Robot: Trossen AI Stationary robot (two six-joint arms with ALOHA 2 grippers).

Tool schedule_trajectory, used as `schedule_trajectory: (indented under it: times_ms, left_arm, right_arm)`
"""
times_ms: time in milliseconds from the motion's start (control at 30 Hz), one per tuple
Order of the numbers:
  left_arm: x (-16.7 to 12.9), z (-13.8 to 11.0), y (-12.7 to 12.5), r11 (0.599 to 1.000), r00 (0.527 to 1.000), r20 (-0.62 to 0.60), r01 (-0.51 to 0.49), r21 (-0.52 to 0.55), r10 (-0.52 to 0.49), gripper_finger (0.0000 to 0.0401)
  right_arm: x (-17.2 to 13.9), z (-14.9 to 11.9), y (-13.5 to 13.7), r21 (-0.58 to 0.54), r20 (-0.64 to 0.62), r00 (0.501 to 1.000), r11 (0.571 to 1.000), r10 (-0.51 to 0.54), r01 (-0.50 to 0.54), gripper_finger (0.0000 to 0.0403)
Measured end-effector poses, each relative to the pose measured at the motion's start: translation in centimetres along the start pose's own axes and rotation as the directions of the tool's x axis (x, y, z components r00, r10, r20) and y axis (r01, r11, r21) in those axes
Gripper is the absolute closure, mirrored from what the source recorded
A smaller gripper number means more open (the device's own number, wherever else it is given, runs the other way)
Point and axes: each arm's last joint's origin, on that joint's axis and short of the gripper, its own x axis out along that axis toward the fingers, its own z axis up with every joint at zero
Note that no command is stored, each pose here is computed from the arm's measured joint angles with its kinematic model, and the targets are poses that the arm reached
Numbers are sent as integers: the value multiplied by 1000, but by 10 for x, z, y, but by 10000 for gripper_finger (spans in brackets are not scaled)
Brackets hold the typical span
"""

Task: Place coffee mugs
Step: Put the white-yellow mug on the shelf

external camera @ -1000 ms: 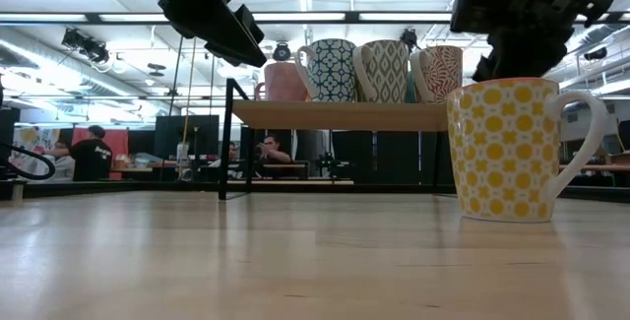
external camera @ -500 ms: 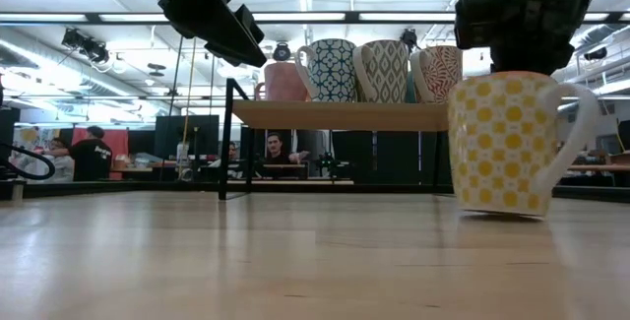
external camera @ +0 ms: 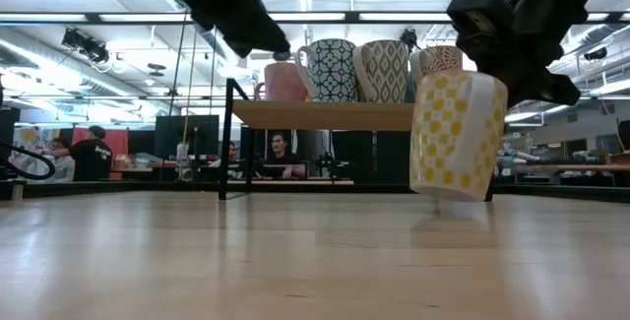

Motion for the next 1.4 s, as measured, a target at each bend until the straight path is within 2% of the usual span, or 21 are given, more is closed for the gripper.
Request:
schedule_trajectory:
  times_ms: [200, 400, 633, 933, 1133, 1233, 1400]
  left_arm:
    - [0, 1, 0, 997, 1000, 13, -1, 71, 0, 296]
    - [0, 1, 0, 996, 1000, 12, -1, 86, 0, 296]
    - [0, 1, 0, 996, 1000, 12, -1, 89, 0, 296]
    - [0, 1, 0, 996, 1000, 12, -1, 89, 0, 296]
    - [0, 1, 0, 996, 1000, 12, -1, 89, 0, 296]
    - [0, 1, 0, 996, 1000, 12, -1, 89, 0, 296]
    - [0, 1, 0, 996, 1000, 12, -1, 89, 0, 296]
  right_arm:
    - [0, 1, 0, 121, 47, 999, 993, -12, 7, 377]
    - [0, 2, -2, 135, 66, 997, 991, -32, 23, 375]
    - [-1, 0, -13, 199, 48, 989, 972, -137, 125, 375]
    - [-3, 0, -16, 173, 61, 980, 969, -187, 174, 377]
    - [-20, 6, -14, 117, 43, 956, 952, -290, 284, 380]
    - [-25, 8, -15, 121, 39, 946, 941, -323, 317, 379]
    - [-24, 5, -14, 184, 39, 949, 936, -313, 301, 379]
